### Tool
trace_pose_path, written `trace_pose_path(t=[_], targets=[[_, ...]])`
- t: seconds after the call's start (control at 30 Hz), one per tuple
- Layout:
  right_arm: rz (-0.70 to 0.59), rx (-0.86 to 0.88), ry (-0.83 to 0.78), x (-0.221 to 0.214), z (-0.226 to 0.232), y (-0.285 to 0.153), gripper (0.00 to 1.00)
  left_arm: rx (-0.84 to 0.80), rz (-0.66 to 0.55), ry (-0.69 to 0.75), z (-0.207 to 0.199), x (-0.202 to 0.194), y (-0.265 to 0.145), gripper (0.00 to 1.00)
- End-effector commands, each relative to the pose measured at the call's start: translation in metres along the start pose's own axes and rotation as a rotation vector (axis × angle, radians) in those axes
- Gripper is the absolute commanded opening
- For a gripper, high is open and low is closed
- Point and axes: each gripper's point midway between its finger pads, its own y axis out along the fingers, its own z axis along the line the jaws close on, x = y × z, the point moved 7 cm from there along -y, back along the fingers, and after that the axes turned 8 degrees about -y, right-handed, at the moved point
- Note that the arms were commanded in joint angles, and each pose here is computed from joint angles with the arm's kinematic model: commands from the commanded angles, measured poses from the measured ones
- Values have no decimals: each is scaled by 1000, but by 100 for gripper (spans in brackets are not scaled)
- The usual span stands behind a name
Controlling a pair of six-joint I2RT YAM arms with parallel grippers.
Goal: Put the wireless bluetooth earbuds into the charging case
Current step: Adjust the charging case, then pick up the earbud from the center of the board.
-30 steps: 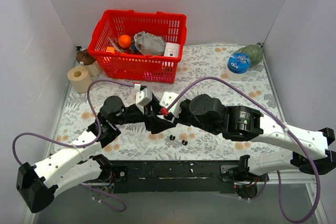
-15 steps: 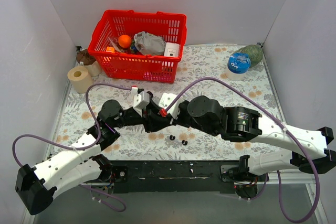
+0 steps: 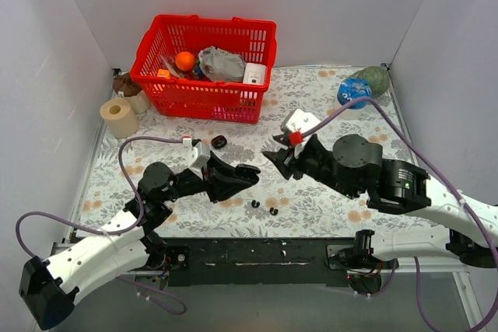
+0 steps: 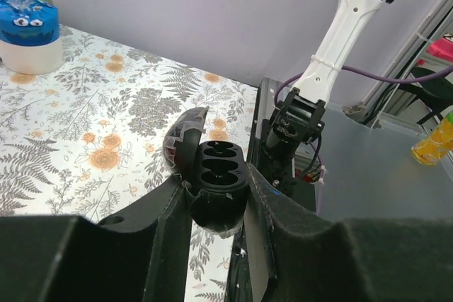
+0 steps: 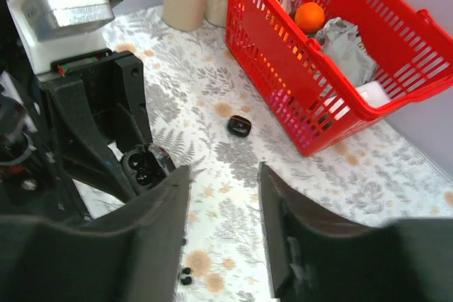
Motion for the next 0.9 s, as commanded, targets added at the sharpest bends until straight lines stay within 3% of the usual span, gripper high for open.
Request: trace_pose_path(t=[0.0,0.03,0.07,0.37,0.87], targets=[[-33,44,83,-1,9,4,18,41,-83,-2,-1,7,-7,0],[-21,67,89,-4,14,6,5,44,-95,-1,-2,8,-8,0],[-22,89,93,-6,18,7,1,52,-115,0,-3,10,-10,0],[-4,292,101,-15,51,24,1,57,-162,17,-7,19,-12,0],[57,197,99,-18,42,41,1,-81,-90,129,-18,11,-15,0]])
